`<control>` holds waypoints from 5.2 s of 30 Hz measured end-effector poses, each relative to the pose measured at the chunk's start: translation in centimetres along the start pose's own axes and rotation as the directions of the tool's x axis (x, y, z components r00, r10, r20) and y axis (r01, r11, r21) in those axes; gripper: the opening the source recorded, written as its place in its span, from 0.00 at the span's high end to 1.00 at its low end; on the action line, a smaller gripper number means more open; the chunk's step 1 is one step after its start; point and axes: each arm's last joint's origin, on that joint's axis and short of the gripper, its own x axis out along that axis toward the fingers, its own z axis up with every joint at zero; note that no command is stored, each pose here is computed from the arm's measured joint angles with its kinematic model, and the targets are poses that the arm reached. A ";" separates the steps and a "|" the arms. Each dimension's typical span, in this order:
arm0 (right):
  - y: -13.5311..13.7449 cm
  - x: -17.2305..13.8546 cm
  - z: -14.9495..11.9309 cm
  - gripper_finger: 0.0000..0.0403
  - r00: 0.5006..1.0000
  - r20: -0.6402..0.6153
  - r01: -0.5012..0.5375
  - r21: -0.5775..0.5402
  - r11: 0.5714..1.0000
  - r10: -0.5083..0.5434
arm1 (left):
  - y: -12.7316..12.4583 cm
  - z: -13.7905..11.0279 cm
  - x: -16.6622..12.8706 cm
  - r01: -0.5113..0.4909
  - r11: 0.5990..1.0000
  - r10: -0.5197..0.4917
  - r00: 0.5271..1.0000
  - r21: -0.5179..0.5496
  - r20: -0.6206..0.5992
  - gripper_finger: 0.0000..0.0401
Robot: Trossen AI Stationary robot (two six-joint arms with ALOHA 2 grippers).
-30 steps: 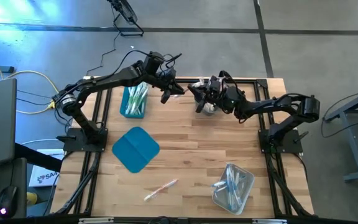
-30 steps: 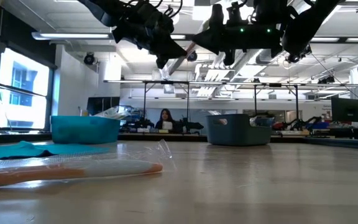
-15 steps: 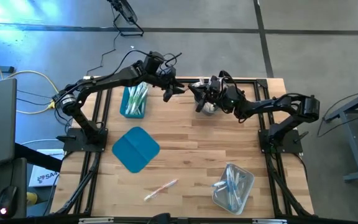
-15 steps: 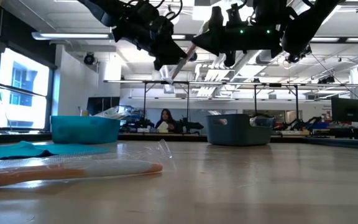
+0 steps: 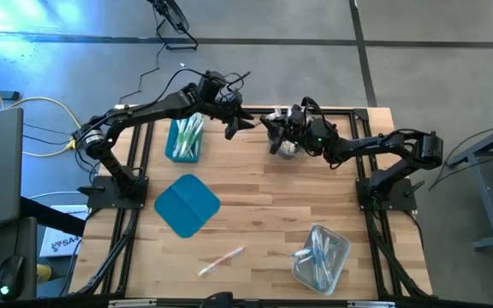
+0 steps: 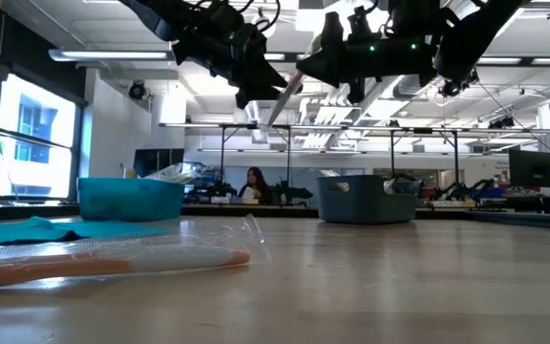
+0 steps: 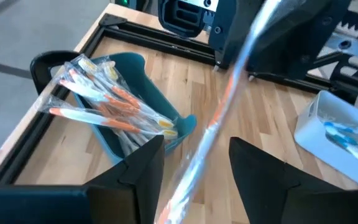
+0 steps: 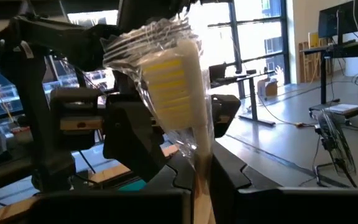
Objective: Pick & Place Toothbrushes
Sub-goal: Put the top orange toothbrush into the dark gray bin, then put the orange toothbrush into the dark gray bin
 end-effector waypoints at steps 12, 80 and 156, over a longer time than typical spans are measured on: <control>-0.4 -2.5 2.8 0.97 0.981 -0.118 0.143 -0.093 0.985 -0.153 | 1.6 -0.7 -1.8 -0.015 0.999 0.013 0.998 0.034 0.058 0.56; -7.1 -4.0 -0.5 0.66 0.737 -0.460 0.567 0.023 0.823 -0.495 | -7.4 -12.0 -15.6 -0.135 0.991 0.121 0.930 0.017 0.347 0.56; 3.3 -5.0 0.1 0.73 0.842 -0.501 -0.176 0.095 0.980 0.200 | -13.5 -12.2 -12.4 -0.049 0.988 0.093 0.943 -0.145 0.320 0.56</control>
